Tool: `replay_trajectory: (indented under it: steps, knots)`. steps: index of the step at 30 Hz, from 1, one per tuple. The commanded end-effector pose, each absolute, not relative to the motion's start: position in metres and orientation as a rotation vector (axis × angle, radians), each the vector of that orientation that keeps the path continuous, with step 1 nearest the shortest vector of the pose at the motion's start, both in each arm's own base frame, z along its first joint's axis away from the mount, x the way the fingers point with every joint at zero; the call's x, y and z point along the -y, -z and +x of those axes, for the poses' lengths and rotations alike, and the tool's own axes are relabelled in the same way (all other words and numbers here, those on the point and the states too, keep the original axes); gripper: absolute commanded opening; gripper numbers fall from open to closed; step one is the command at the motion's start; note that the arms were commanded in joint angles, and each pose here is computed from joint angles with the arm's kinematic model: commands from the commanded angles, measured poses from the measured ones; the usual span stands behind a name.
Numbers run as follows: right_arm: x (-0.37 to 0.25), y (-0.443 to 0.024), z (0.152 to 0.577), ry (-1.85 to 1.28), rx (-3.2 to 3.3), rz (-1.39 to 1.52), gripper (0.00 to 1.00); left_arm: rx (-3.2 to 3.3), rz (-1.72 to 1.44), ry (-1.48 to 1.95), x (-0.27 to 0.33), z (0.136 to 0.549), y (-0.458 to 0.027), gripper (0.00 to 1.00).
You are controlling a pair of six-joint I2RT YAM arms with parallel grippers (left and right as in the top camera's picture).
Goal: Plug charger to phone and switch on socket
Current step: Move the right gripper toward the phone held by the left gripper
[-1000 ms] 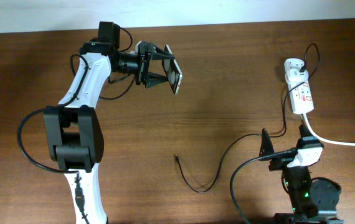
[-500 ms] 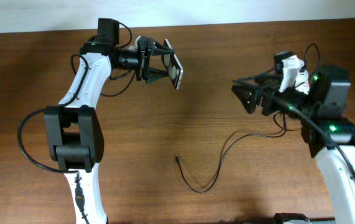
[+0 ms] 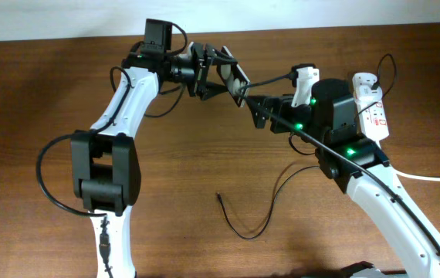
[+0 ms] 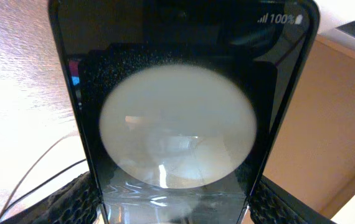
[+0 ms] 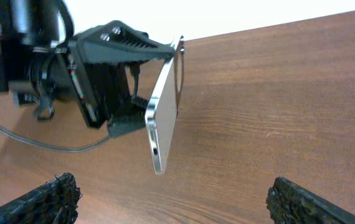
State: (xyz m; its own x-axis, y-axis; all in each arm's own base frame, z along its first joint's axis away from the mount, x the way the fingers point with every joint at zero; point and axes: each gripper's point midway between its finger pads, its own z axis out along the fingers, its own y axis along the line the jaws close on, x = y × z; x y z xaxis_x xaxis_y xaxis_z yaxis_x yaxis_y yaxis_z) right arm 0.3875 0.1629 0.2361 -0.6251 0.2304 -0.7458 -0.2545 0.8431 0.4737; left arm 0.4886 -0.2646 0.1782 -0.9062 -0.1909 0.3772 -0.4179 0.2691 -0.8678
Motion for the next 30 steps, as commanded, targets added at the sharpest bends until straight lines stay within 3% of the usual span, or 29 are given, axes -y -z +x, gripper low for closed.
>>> replay_trajectory:
  steps: [1,8,16,19,30]
  knots:
    - [-0.158,-0.247,0.394,-0.718,-2.111,0.124,1.00,2.284,0.586,-1.695,0.275,0.487,-0.189,0.00]
    - [-0.161,-0.223,0.402,-0.683,-2.166,0.092,0.99,2.219,0.593,-1.623,0.306,0.467,-0.190,0.00]
    - [-0.161,-0.216,0.401,-0.635,-2.180,0.008,0.89,2.227,0.526,-1.574,0.339,0.445,-0.187,0.00]
    - [-0.161,-0.214,0.400,-0.634,-2.188,0.009,0.80,2.218,0.533,-1.566,0.341,0.443,-0.187,0.00]
    - [-0.157,-0.215,0.403,-0.609,-2.181,0.024,0.74,2.128,0.566,-1.520,0.350,0.432,-0.192,0.00]
